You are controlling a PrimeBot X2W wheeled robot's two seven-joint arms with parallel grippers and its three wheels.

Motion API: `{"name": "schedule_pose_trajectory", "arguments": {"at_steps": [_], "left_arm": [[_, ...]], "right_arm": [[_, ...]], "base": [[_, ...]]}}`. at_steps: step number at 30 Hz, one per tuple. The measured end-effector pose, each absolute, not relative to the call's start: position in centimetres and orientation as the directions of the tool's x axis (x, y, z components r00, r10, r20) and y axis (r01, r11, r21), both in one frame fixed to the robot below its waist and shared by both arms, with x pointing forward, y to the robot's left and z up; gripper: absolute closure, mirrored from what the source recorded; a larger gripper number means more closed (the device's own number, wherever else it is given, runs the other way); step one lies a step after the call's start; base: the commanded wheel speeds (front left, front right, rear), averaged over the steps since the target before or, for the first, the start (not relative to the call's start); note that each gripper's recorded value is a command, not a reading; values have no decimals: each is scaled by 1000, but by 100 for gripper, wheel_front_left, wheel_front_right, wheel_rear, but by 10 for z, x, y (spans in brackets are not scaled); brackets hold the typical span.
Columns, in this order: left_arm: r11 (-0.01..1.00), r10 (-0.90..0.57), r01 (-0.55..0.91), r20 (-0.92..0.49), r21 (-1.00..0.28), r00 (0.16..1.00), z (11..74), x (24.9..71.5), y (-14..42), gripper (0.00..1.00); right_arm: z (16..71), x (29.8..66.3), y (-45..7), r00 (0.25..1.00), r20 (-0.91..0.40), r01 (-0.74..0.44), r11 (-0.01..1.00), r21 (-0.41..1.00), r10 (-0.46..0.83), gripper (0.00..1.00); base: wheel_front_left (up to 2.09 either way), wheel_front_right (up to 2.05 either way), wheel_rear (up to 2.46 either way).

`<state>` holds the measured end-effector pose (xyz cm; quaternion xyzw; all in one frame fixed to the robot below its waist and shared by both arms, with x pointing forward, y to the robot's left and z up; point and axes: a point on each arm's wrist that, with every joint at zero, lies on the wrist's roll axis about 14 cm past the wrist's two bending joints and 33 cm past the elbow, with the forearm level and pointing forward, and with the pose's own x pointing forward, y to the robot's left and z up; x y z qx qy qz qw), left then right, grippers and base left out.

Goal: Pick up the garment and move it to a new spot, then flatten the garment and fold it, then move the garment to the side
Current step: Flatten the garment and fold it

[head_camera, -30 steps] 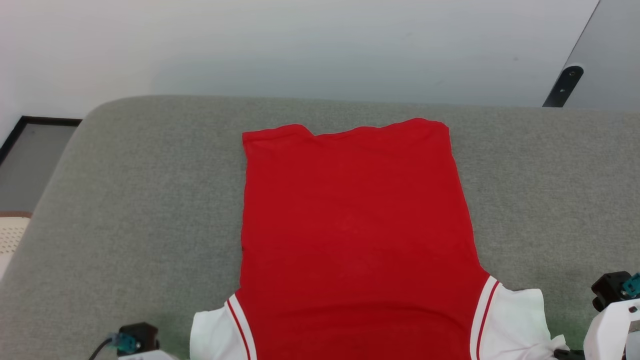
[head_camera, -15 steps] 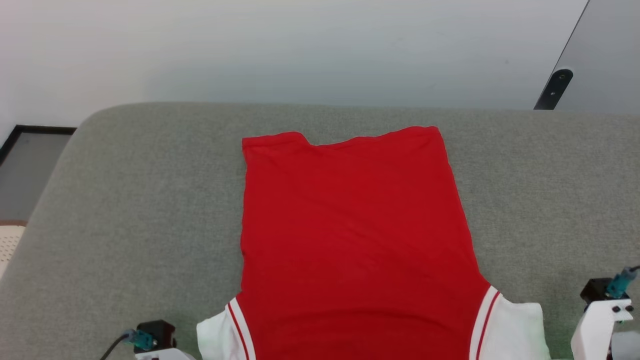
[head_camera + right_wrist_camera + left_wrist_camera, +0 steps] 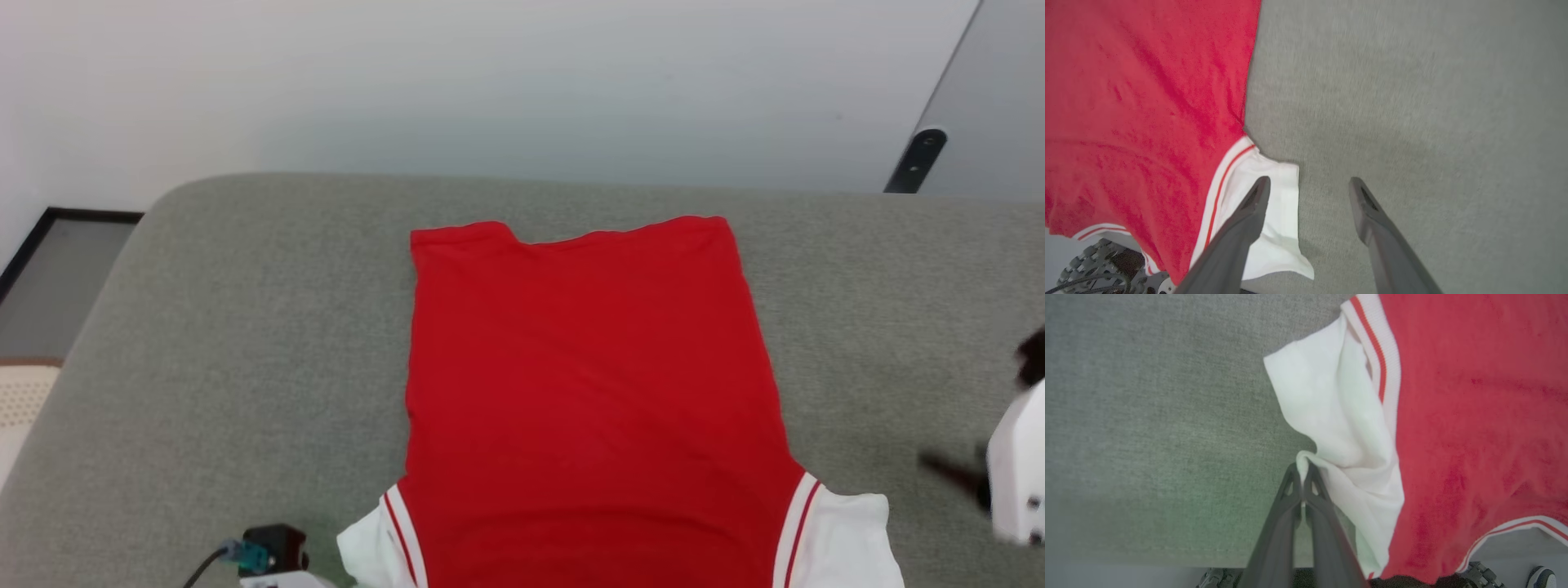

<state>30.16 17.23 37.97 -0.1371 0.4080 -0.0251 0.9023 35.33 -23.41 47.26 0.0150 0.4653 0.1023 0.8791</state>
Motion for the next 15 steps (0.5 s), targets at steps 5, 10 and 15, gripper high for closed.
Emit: {"name": "schedule_pose_trajectory", "arguments": {"at_steps": [5,10,15], "left_arm": [[960,-158,-57,-696,-275,700,388,313,171,100],[958,-174,-32,-663,-286,728,395,329,166,100],[956,-199,13,-617,-292,761,406,353,157,100]], "right_arm": [[550,407,-211,819,-520,-258,965,45,243,0],[587,455,-198,920,-294,-283,959,-34,261,0],[606,513,-184,941,-200,-293,953,-78,273,0]], "base": [[0,0,0],[0,0,0],[0,0,0]]}}
